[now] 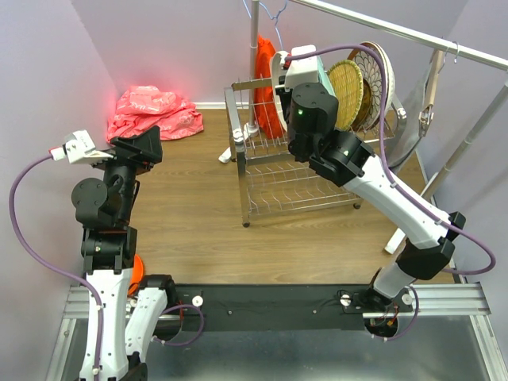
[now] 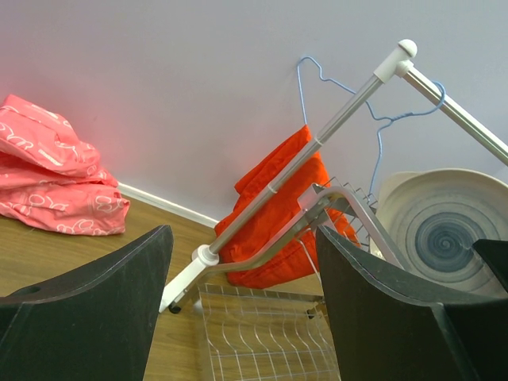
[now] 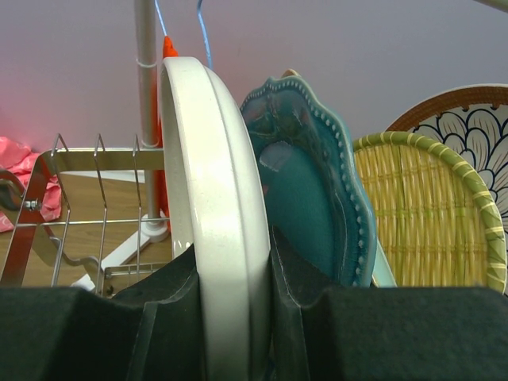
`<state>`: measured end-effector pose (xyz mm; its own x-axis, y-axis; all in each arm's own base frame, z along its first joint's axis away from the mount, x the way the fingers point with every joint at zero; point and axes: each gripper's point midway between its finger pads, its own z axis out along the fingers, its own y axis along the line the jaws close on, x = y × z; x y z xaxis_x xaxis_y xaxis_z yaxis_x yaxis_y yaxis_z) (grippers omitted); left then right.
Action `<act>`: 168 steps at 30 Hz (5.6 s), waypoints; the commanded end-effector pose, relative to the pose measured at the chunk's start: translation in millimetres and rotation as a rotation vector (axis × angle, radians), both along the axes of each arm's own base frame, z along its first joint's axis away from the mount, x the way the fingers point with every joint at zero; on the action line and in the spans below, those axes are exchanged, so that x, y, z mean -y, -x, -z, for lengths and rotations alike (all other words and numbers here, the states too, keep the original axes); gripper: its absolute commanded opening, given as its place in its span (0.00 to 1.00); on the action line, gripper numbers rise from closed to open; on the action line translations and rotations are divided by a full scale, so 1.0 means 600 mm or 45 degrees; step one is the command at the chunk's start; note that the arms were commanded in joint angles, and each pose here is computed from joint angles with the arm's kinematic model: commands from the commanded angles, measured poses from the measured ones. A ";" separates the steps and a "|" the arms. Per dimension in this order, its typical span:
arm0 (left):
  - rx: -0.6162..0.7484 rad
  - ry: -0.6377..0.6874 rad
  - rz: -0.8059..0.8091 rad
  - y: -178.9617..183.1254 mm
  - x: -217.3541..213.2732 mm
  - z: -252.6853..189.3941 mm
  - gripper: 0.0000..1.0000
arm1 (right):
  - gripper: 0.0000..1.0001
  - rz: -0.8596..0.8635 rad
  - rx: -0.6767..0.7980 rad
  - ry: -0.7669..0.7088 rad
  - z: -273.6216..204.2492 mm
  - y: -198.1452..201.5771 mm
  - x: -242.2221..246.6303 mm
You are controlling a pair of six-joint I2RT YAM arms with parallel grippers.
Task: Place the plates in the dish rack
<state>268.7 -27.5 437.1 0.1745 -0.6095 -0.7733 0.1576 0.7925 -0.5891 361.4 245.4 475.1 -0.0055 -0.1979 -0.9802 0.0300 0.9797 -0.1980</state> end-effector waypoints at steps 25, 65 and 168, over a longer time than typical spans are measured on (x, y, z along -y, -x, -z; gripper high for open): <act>-0.012 -0.006 -0.046 -0.004 -0.012 0.008 0.82 | 0.55 0.037 0.012 -0.083 0.007 -0.005 0.022; -0.090 -0.037 -0.010 -0.010 -0.004 0.030 0.82 | 0.85 -0.422 0.376 0.153 -0.190 0.067 0.002; -2.113 0.527 -1.587 0.212 -0.297 0.681 0.40 | 1.00 -0.731 0.551 0.050 -0.210 0.028 -0.055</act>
<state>149.1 137.3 19.4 -0.0197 -0.9110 -0.4119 -0.9639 -0.0922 0.2500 356.4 293.9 576.7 0.4652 -0.1402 -0.8741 -0.4049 0.8444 -0.3509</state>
